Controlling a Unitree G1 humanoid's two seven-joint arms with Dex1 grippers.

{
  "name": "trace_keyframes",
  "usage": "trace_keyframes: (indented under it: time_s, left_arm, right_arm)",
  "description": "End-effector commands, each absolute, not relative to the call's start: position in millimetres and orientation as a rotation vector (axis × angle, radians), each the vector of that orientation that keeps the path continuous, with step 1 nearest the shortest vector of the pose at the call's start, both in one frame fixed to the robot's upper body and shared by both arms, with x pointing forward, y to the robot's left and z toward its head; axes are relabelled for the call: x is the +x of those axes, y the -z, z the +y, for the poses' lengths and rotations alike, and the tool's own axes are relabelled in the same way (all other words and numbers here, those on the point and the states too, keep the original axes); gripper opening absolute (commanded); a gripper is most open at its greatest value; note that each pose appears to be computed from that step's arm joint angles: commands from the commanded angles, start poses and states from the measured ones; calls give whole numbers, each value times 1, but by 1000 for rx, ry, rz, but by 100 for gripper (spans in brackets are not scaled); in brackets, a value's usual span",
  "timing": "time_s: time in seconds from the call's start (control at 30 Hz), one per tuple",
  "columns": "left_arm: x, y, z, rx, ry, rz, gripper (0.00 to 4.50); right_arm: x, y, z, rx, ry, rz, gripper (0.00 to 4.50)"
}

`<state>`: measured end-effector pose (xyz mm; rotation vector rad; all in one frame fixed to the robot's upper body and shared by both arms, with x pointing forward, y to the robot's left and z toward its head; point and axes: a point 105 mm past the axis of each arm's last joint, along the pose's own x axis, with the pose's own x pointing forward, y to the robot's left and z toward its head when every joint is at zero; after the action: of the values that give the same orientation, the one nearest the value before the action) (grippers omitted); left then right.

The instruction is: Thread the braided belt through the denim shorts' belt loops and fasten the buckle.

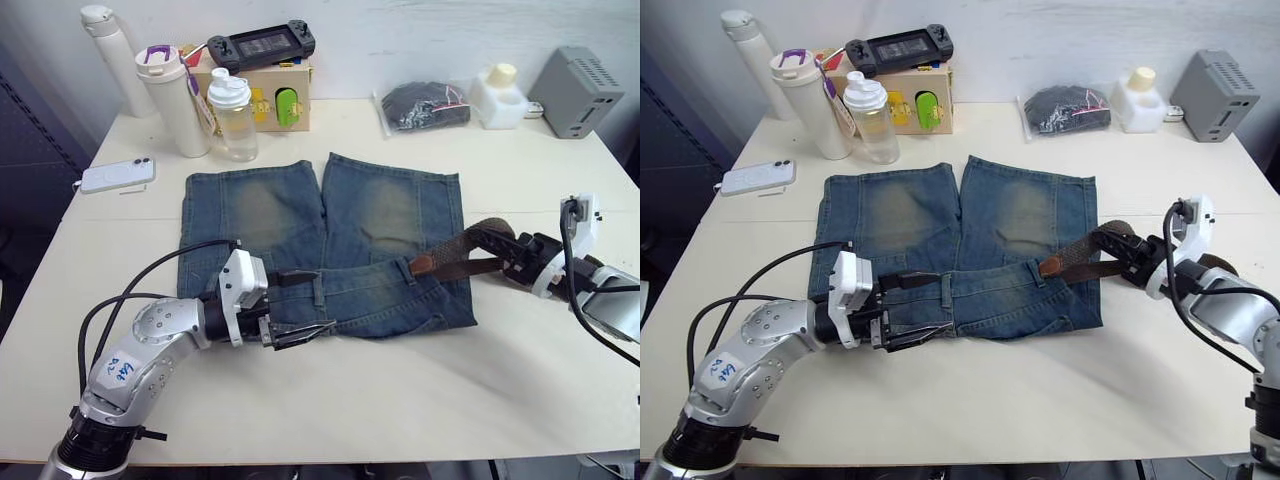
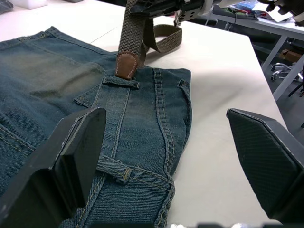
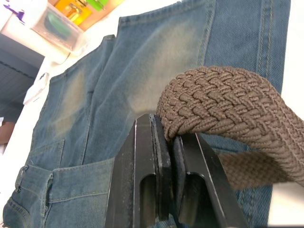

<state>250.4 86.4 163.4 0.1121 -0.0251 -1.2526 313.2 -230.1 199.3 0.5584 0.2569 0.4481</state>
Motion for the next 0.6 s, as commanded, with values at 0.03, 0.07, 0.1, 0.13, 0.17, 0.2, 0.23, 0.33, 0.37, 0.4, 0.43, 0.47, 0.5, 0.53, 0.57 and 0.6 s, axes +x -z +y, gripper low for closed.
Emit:
trace_keyframes:
  time_s: [0.03, 0.07, 0.1, 0.13, 0.17, 0.2, 0.23, 0.33, 0.37, 0.4, 0.43, 0.47, 0.5, 0.53, 0.57, 0.6]
  left_arm:
    - [246, -173, 85, 142, 1255, -73, 444]
    - [246, -174, 86, 142, 1255, -73, 444]
    - [246, -174, 86, 143, 1255, -74, 444]
    - [246, -174, 86, 143, 1255, -74, 444]
    - [246, -174, 86, 144, 1255, -75, 444]
    - [246, -175, 86, 144, 1254, -76, 444]
    - [246, -175, 86, 144, 1254, -76, 444]
    - [247, -174, 86, 143, 1252, -75, 444]
    - [247, -174, 86, 143, 1252, -74, 444]
    - [247, -174, 86, 142, 1252, -74, 444]
    - [247, -174, 86, 141, 1252, -74, 444]
    - [247, -175, 86, 141, 1252, -74, 444]
    - [247, -175, 86, 140, 1253, -74, 444]
    - [247, -175, 86, 140, 1251, -75, 444]
    - [247, -175, 86, 140, 1250, -75, 444]
    - [248, -176, 86, 139, 1250, -76, 444]
  right_arm:
    - [312, -222, -233, 530, -460, 168, 0]
    - [312, -224, -230, 528, -470, 164, 0]
    - [311, -225, -228, 526, -477, 162, 0]
    - [311, -224, -226, 505, -480, 170, 0]
    - [310, -223, -225, 484, -478, 180, 0]
    - [310, -219, -224, 452, -468, 195, 0]
    - [310, -215, -223, 417, -460, 206, 0]
    - [308, -211, -216, 355, -474, 217, 0]
    - [308, -211, -214, 343, -479, 216, 0]
    - [308, -212, -212, 322, -490, 208, 0]
    - [307, -213, -210, 309, -496, 202, 0]
    - [307, -214, -209, 284, -501, 199, 0]
    - [307, -214, -208, 267, -503, 198, 0]
    - [306, -212, -206, 249, -506, 203, 0]
    - [306, -211, -205, 237, -508, 207, 0]
    - [305, -208, -202, 246, -516, 216, 0]
